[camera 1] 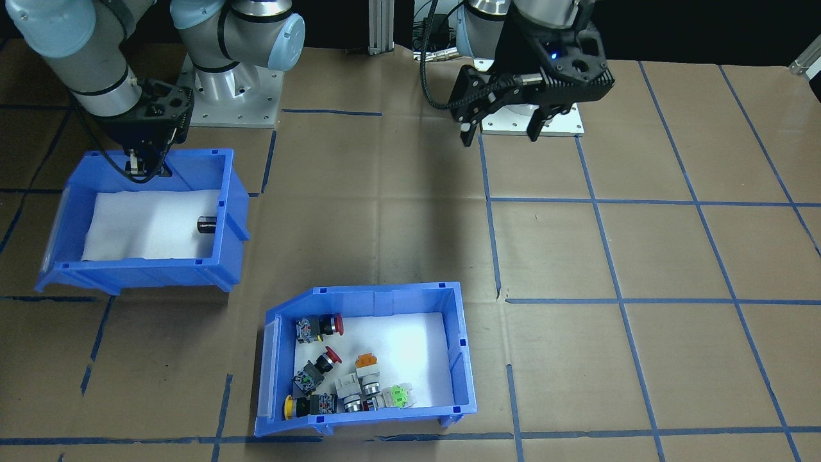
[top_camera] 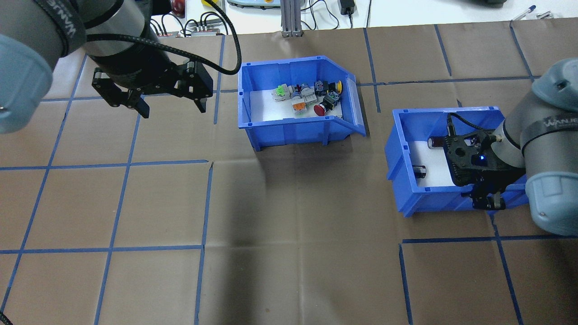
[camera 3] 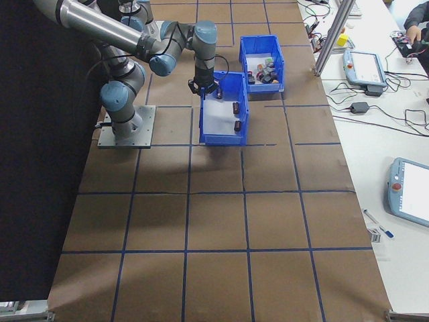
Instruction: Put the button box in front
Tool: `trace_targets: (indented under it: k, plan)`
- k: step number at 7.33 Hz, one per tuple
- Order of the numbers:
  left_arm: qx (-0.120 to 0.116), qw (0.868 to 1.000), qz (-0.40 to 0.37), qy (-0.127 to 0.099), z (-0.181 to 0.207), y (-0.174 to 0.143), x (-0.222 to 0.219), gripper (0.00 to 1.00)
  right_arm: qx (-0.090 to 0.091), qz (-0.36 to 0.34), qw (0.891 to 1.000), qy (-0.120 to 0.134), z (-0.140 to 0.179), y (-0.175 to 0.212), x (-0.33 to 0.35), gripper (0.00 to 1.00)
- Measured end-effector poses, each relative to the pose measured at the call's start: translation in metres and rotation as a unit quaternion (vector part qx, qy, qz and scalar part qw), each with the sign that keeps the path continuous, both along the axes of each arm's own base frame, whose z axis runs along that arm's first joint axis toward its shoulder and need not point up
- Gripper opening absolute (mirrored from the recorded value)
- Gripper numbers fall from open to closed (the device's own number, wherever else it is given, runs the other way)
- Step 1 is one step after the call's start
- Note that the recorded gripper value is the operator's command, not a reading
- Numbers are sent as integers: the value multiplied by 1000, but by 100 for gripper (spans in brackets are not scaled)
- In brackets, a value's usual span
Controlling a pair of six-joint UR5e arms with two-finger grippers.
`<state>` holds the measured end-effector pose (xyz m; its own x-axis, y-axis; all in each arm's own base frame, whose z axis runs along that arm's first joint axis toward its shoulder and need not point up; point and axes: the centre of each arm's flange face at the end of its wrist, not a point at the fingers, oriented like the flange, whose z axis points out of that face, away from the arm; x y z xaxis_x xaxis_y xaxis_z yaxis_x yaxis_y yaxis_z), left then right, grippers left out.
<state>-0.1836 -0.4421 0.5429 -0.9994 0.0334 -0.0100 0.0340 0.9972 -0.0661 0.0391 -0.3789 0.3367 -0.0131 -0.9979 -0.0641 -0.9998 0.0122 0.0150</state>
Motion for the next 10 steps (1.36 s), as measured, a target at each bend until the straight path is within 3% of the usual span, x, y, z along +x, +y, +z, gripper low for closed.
trace_targets:
  k: [2, 4, 8, 10]
  plan:
    - [23, 997, -72, -15, 4, 25, 9, 99, 2, -13, 1000, -1, -10, 21, 40, 8]
    - [43, 993, -113, -17, -18, 33, 17, 99, -11, -25, 1000, 7, -12, 35, 90, 8]
    - [25, 996, -85, -16, -32, 28, 62, 99, -64, -14, 998, -1, -23, 73, 212, 8]
    - [26, 996, -80, -16, -32, 28, 66, 99, -72, -2, 997, 5, -41, 86, 251, 8]
